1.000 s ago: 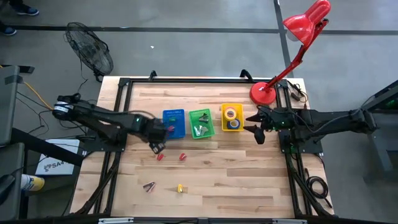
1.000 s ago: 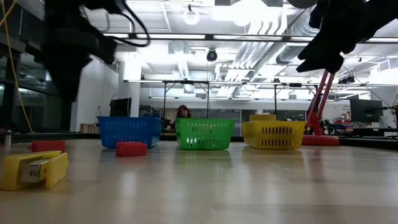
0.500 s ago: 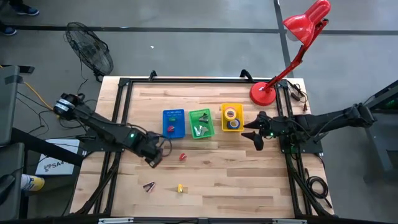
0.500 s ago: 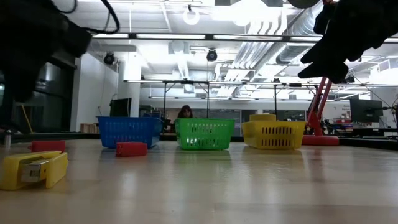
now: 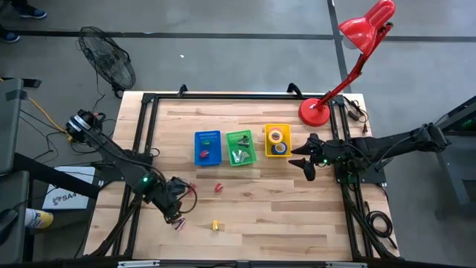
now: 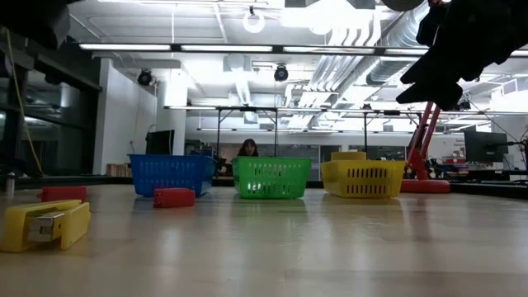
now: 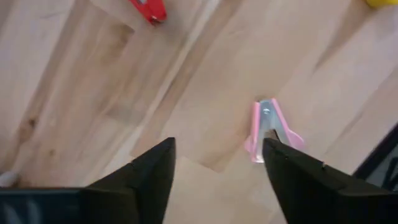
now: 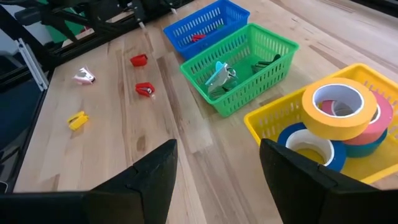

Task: Pick and place Stapler, Stapler remover, tape
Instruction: Put the pink staple remover into the green bin

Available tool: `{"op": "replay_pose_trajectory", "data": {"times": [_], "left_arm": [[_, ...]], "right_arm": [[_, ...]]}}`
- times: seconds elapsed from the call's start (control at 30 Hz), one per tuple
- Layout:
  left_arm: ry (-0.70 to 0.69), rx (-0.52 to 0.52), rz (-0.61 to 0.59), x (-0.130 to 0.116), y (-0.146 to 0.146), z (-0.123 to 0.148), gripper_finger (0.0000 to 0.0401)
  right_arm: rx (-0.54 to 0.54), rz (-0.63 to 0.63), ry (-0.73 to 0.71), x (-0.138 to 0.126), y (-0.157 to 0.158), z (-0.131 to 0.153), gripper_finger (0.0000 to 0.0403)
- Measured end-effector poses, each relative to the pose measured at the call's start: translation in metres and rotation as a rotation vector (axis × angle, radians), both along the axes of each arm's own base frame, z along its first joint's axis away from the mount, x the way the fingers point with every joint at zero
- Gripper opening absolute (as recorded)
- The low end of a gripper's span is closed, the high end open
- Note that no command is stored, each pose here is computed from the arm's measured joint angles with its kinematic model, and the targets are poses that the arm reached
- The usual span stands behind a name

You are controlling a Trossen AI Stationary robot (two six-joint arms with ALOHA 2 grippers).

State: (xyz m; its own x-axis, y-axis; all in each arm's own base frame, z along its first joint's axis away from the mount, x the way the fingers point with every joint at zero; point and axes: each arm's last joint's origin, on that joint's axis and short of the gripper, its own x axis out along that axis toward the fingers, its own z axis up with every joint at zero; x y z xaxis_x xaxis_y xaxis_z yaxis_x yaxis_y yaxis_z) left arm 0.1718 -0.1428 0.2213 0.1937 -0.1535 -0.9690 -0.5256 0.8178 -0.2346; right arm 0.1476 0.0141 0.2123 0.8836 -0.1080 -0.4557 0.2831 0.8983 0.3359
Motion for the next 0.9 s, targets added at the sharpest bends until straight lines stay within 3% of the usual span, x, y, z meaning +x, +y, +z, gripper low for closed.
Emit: {"op": "replay_pose_trajectory", "data": {"times": [0.17,0.27,0.4,0.63,0.9], "left_arm": [[-0.031,-0.038,-0.010,0.002,-0.008,-0.001,0.0297],[-0.027,-0.083,-0.019,0.009,-0.015,-0.006,0.0313],[0.000,-0.129,-0.011,0.020,-0.027,-0.021,0.0312],[0.076,-0.171,0.108,0.032,-0.036,-0.042,0.0307],[0.173,-0.181,0.100,0.037,-0.044,-0.060,0.0307]], "right_arm": [[0.001,0.003,0.001,0.000,0.000,0.000,0.0220],[0.002,0.003,0.001,0.000,0.000,0.000,0.0220],[0.001,0.003,0.003,0.000,0.000,0.000,0.0220],[0.010,0.022,0.015,0.000,0.001,-0.001,0.0220],[0.019,0.040,0.025,-0.001,0.001,-0.002,0.0220]]}}
